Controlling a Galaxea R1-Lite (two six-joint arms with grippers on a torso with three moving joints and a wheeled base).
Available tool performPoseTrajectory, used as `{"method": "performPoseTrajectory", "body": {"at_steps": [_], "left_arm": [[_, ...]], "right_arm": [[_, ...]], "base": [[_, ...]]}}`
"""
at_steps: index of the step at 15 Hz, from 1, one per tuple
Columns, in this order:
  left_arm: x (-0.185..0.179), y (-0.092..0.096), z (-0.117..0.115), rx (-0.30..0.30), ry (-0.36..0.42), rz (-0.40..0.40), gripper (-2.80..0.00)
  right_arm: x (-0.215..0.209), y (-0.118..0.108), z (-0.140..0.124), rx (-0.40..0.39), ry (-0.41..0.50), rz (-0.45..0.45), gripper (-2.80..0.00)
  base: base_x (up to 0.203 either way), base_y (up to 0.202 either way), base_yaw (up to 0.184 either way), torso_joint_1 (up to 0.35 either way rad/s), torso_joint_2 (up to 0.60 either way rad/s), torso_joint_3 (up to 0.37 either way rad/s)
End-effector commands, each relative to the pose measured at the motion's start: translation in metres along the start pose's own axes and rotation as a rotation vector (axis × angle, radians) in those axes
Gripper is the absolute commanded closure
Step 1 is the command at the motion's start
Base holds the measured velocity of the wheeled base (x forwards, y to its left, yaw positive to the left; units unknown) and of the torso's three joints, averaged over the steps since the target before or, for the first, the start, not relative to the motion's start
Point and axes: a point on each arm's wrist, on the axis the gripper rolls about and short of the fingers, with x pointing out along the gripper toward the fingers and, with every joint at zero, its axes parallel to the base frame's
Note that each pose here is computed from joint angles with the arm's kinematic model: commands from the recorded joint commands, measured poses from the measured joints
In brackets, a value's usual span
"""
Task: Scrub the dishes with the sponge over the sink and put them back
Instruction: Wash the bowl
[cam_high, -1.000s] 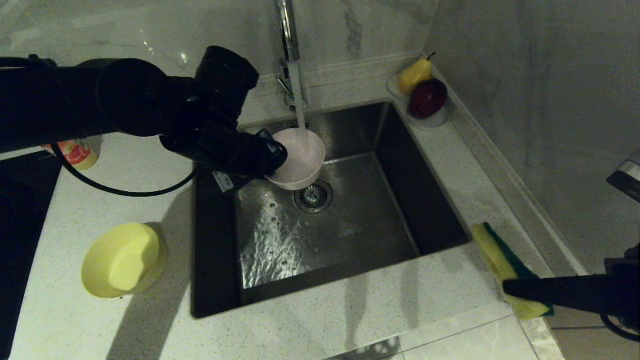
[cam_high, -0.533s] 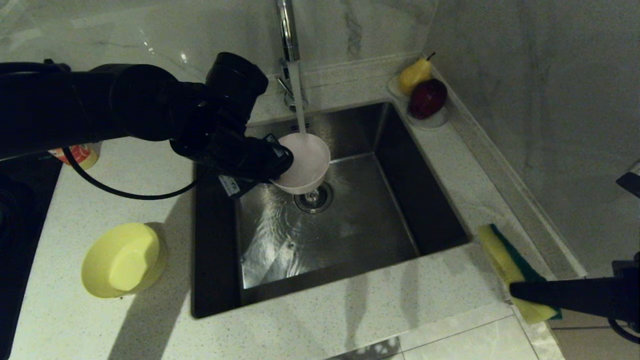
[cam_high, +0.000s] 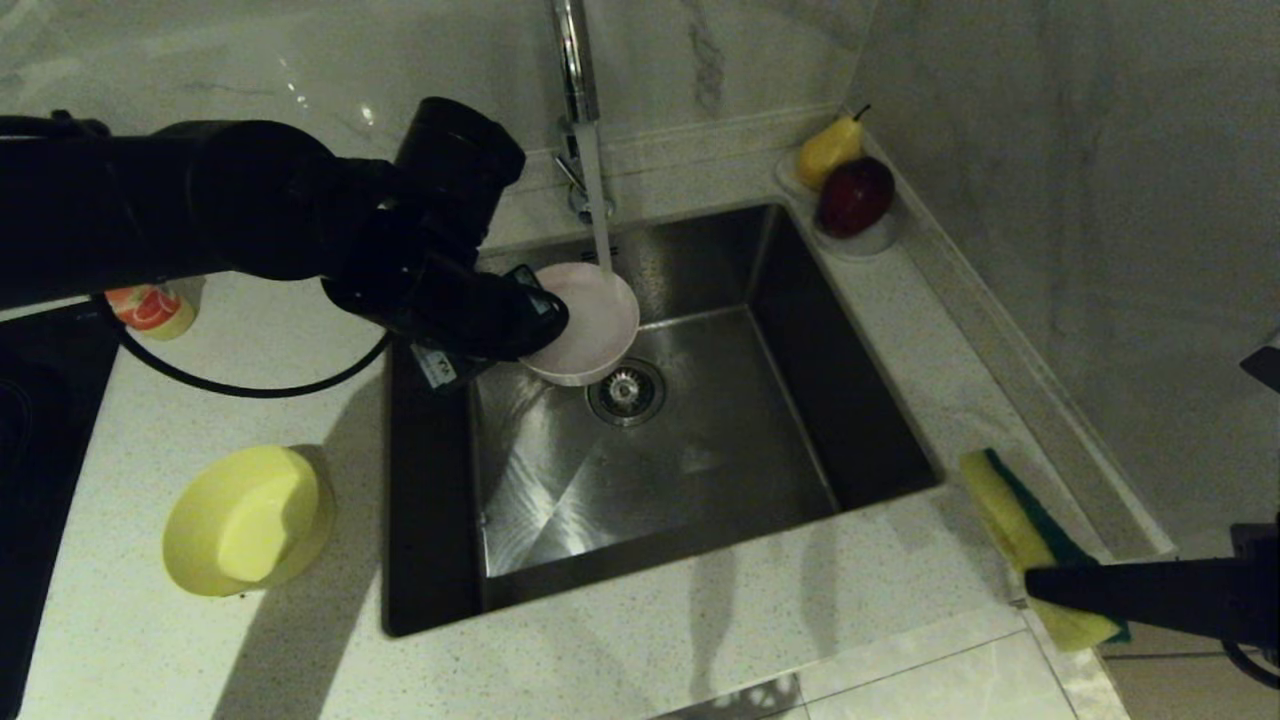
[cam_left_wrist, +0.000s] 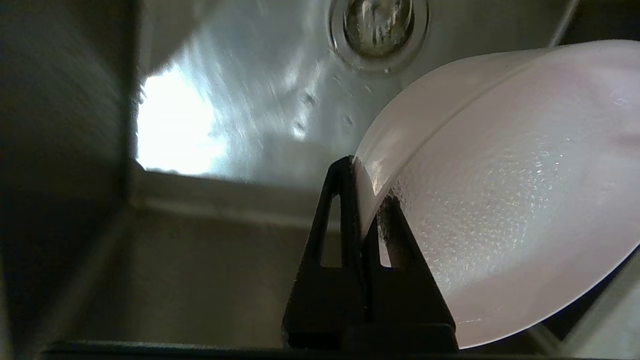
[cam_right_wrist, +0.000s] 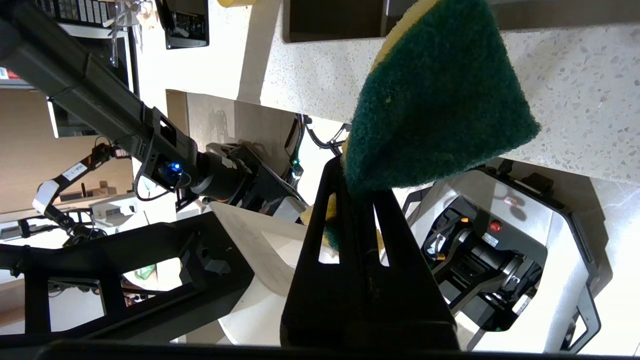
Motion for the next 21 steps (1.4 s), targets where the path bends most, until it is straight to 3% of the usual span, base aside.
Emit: {"method": "performPoseTrajectory", "body": {"at_steps": [1, 7, 11, 14, 16, 21], "left_arm": [[-0.022, 0.001, 0.011, 0.013, -0.082, -0.035, 0.00], [-0.060, 0.008, 0.026, 0.216, -0.365, -0.123, 0.00], [-0.066, 0.022, 0.017, 0.351, -0.534, -0.178, 0.00], [-0.062, 0.035, 0.009, 0.451, -0.706, -0.205, 0.00], [-0.066, 0.041, 0.006, 0.487, -0.799, -0.219, 0.00], [-0.090, 0.052, 0.013, 0.529, -0.949, -0.243, 0.00]], "right_arm": [[-0.001, 0.001, 0.002, -0.001, -0.005, 0.005, 0.00], [0.005, -0.001, 0.003, -0.032, 0.011, -0.001, 0.00], [0.006, -0.003, 0.001, -0.030, 0.016, -0.005, 0.00], [0.007, -0.005, -0.002, -0.024, 0.029, -0.008, 0.00], [0.009, -0.006, -0.003, -0.022, 0.036, -0.006, 0.00], [0.012, -0.008, -0.003, -0.016, 0.047, -0.008, 0.00]], "base": [[0.000, 0.000, 0.000, 0.000, 0.00, 0.000], [0.000, 0.000, 0.000, 0.000, 0.00, 0.000], [0.000, 0.000, 0.000, 0.000, 0.00, 0.000], [0.000, 0.000, 0.000, 0.000, 0.00, 0.000], [0.000, 0.000, 0.000, 0.000, 0.00, 0.000], [0.000, 0.000, 0.000, 0.000, 0.00, 0.000]]}}
